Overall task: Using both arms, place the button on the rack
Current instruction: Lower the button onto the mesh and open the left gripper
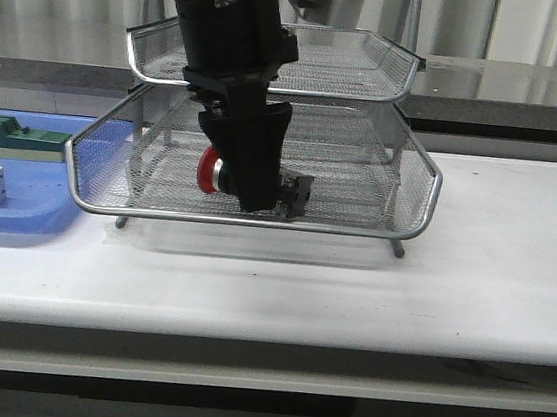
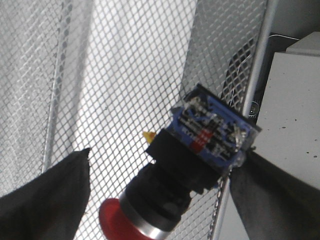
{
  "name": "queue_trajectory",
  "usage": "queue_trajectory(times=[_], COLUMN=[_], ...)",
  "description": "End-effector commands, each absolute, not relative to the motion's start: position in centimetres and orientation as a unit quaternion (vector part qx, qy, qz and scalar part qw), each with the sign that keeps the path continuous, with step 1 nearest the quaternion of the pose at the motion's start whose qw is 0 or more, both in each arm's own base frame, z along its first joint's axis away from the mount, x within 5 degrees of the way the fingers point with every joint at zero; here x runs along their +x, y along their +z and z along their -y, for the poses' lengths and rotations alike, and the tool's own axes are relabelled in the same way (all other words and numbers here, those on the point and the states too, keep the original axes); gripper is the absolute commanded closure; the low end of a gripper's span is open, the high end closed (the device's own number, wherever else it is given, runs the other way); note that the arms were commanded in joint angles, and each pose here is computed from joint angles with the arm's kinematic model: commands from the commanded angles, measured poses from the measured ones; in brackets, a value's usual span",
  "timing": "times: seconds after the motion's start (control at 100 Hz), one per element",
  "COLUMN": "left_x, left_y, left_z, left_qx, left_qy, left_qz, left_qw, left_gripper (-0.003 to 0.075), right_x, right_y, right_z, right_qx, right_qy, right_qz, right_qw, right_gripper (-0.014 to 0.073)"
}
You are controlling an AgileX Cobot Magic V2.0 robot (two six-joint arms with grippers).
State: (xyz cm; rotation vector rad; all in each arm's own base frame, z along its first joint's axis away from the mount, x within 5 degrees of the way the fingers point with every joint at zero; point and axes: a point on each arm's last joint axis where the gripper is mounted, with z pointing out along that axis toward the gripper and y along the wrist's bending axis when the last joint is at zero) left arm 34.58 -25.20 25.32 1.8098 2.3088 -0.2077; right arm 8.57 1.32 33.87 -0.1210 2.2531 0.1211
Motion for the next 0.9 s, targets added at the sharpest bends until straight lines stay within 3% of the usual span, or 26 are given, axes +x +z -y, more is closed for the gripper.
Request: queue_trajectory(times=[0.0, 0.44, 0.89], left_x=[33.4, 33.0, 32.1], left_y=[28.2, 26.7, 29.3], left_z=[25.1, 24.8, 24.2], left_qx=[0.616, 0.617, 0.617], left_qy=[-0.084, -0.086, -0.086], left_qz=[-0.775, -0.777, -0.773], left_qw=[0.115, 0.087, 0.119], left_gripper=[0.0162, 0.0162, 0.0162], right_x=[8.9, 8.9, 8.9], right_y=[35.0, 35.0, 35.0], right_z=[-1.3, -1.3, -1.3], right_qx=[-0.046, -0.046, -0.046], right_qy=[0.048, 0.048, 0.048], right_qz=[-0.885, -0.885, -0.885], right_qw=[0.46, 0.46, 0.46], right_gripper=[0.0663, 0.0663, 0.0663])
